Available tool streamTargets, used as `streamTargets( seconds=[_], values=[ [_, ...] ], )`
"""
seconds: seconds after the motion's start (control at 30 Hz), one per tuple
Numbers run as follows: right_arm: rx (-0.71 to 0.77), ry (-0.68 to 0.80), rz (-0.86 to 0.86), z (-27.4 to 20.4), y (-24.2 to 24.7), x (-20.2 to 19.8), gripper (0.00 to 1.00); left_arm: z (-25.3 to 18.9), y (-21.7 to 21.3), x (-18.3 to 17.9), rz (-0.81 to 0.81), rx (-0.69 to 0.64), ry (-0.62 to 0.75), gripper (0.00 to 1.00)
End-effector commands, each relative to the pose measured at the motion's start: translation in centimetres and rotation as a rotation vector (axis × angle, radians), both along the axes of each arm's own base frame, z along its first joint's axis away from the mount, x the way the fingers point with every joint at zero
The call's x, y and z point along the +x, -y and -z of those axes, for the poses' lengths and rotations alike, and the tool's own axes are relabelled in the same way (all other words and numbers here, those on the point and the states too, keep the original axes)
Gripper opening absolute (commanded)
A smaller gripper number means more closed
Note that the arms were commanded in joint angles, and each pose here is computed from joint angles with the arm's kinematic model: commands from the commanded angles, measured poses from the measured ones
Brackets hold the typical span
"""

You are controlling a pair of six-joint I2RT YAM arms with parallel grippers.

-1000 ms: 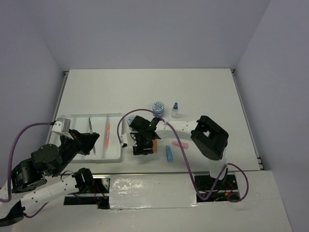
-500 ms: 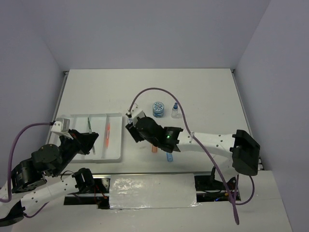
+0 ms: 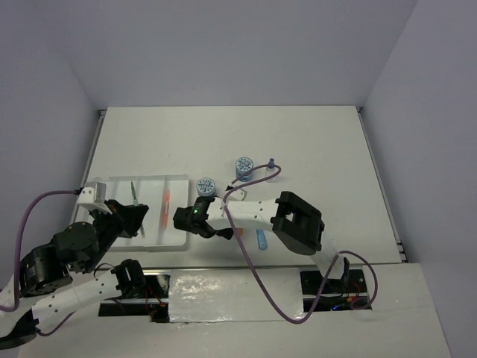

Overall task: Sort the stationery into containers
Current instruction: Close the pen cap on the pen.

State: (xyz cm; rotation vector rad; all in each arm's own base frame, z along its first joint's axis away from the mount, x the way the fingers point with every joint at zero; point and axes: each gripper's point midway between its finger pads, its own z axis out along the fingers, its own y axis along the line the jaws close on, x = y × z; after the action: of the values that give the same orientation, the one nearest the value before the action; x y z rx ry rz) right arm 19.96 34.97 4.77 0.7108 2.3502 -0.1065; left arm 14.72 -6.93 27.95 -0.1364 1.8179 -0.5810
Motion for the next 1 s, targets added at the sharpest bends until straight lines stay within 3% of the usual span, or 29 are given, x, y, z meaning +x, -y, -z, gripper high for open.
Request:
streamTargets(
  seconds=[0.0,0.27,0.97],
  values=[
    [0.118,0.109,0.327,-2.3,2.7,0.1,0.66,-1.4,-0.2,0.0,-0.012,-0.045,0.021,0.0],
    [0.125,0.115,0.319,-0.1,2.8,0.4,0.63,-1.5,-0.2,-0.1,0.001,-0.059,0.03,0.01],
    [0.271,0.143,0.285,-1.2,-1.6,1.6,0.55,-1.5,0.4,-0.2,0.026,-0.045,0.026,0.01]
  ],
)
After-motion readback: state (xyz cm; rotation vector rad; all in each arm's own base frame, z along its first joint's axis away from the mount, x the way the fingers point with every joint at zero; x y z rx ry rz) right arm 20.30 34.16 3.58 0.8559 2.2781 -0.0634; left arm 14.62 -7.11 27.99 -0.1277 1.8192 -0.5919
